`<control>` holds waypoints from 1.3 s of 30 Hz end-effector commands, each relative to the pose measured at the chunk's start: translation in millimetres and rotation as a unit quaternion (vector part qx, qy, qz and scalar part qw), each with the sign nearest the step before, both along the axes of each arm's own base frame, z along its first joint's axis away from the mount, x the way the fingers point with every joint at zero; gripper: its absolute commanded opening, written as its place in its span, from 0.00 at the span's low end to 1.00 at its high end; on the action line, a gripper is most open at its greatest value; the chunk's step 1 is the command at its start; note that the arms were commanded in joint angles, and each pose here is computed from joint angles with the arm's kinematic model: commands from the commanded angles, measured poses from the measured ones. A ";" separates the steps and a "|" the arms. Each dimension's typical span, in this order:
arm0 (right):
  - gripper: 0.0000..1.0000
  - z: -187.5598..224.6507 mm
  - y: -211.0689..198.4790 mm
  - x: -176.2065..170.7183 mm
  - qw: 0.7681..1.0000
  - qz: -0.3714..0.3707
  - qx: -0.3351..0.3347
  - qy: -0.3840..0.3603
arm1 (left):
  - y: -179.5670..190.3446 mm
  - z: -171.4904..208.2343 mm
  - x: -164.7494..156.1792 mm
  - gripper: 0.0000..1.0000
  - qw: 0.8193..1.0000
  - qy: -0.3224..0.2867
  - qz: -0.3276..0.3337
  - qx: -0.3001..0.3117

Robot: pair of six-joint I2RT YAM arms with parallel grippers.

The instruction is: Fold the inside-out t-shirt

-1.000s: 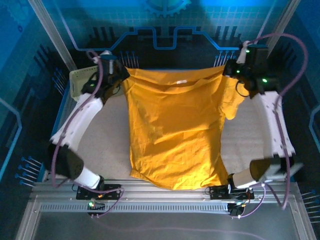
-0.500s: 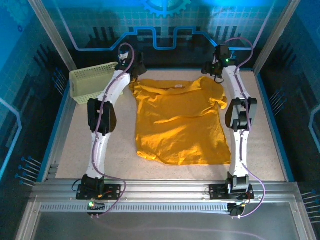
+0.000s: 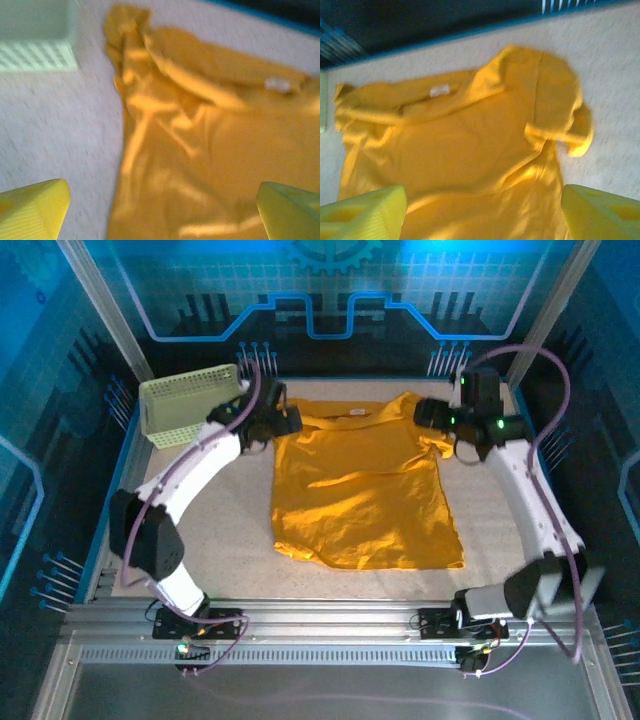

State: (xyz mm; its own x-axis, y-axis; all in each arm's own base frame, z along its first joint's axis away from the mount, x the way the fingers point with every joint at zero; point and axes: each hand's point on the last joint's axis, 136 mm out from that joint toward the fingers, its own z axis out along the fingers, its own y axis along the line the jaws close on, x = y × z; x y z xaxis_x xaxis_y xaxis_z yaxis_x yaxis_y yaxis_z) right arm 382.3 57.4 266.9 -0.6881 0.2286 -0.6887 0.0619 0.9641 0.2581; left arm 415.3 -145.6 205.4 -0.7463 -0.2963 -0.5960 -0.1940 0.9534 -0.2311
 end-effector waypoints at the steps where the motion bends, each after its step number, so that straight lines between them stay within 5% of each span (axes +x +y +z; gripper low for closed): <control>1: 0.82 -78.6 26.9 -39.4 0.995 0.023 0.039 0.092 | -30.0 -42.3 -44.0 0.96 0.997 0.042 -0.044 -0.038; 6: 0.81 -159.2 41.7 -93.3 0.983 0.027 0.055 0.173 | -73.5 -104.4 -107.0 0.96 0.986 0.098 -0.127 -0.036; 9: 0.81 -198.2 38.4 -110.5 0.975 0.002 0.064 0.211 | -71.6 -144.9 -129.9 0.95 0.982 0.142 -0.118 -0.043; 19: 0.80 -247.2 17.0 -82.0 0.958 -0.075 0.096 0.259 | -67.4 -193.6 -119.1 0.95 0.982 0.160 -0.101 -0.018; 25: 0.78 -249.6 -3.0 -32.2 0.956 -0.107 0.099 0.254 | -66.9 -190.2 -98.0 0.97 0.984 0.150 -0.091 -0.026; 30: 0.78 -214.7 -2.6 -17.6 0.967 -0.089 0.087 0.224 | -65.9 -136.4 -93.7 0.99 0.986 0.088 -0.131 0.060; 34: 0.81 -181.6 -4.5 -41.2 0.975 -0.069 0.070 0.198 | -93.3 -98.6 -119.1 0.99 0.955 0.029 -0.245 0.164; 39: 0.83 -163.4 -3.5 -89.9 0.980 -0.045 0.064 0.181 | -142.4 -104.8 -166.5 0.99 0.871 0.002 -0.416 0.261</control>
